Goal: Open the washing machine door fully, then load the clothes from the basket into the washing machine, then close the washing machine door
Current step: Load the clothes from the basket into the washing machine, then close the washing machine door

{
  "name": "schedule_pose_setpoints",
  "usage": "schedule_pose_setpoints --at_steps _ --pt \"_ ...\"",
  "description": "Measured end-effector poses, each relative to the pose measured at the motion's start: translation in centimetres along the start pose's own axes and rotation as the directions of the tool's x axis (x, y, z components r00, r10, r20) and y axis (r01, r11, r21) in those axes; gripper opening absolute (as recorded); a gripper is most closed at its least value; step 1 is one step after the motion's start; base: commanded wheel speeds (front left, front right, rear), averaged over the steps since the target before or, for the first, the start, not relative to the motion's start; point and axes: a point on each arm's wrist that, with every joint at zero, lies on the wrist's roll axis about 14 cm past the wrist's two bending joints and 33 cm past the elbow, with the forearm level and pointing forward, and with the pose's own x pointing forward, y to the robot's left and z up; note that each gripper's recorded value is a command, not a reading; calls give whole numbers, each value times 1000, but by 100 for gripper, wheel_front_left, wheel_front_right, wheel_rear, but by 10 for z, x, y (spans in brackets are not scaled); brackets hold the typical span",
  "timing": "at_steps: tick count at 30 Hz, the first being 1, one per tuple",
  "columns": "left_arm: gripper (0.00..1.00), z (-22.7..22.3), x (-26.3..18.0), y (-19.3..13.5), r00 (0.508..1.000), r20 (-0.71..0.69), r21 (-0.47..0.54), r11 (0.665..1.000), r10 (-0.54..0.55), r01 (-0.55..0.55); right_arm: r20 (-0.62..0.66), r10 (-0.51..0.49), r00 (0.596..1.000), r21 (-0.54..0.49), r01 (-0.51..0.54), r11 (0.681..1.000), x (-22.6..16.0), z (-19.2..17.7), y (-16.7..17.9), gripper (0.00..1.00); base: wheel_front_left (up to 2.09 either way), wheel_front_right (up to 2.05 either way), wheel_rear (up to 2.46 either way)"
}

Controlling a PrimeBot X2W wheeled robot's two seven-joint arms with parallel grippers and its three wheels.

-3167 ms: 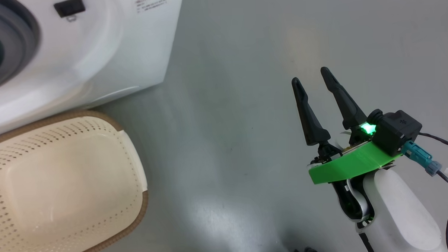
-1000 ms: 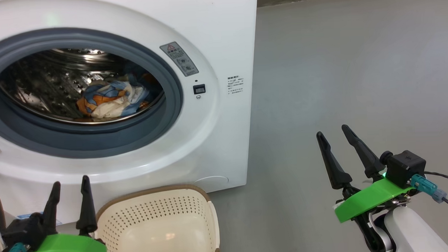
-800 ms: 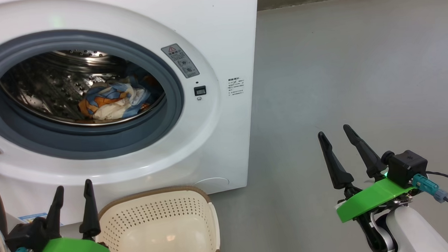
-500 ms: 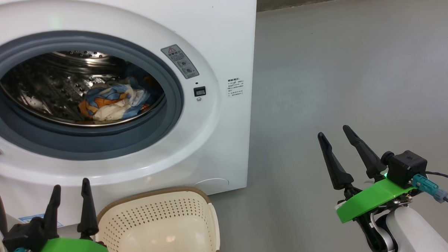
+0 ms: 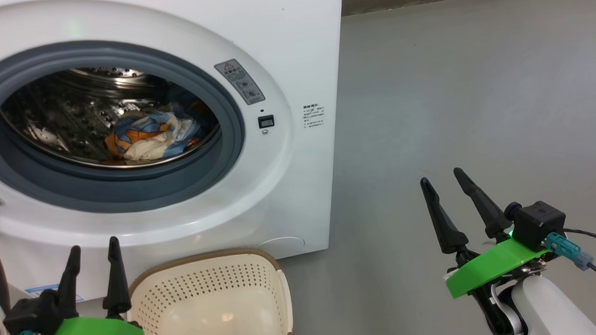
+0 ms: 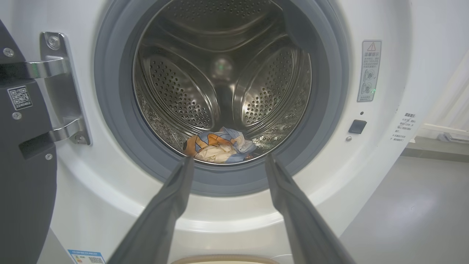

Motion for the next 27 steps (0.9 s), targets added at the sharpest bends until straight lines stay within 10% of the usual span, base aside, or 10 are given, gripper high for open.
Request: schedule_pose_setpoints --at_steps 27 --pt "100 1 0 4 1000 8 -11 1000 14 -14 -4 4 1000 1 -4 1000 0 -2 1 100 -46 37 9"
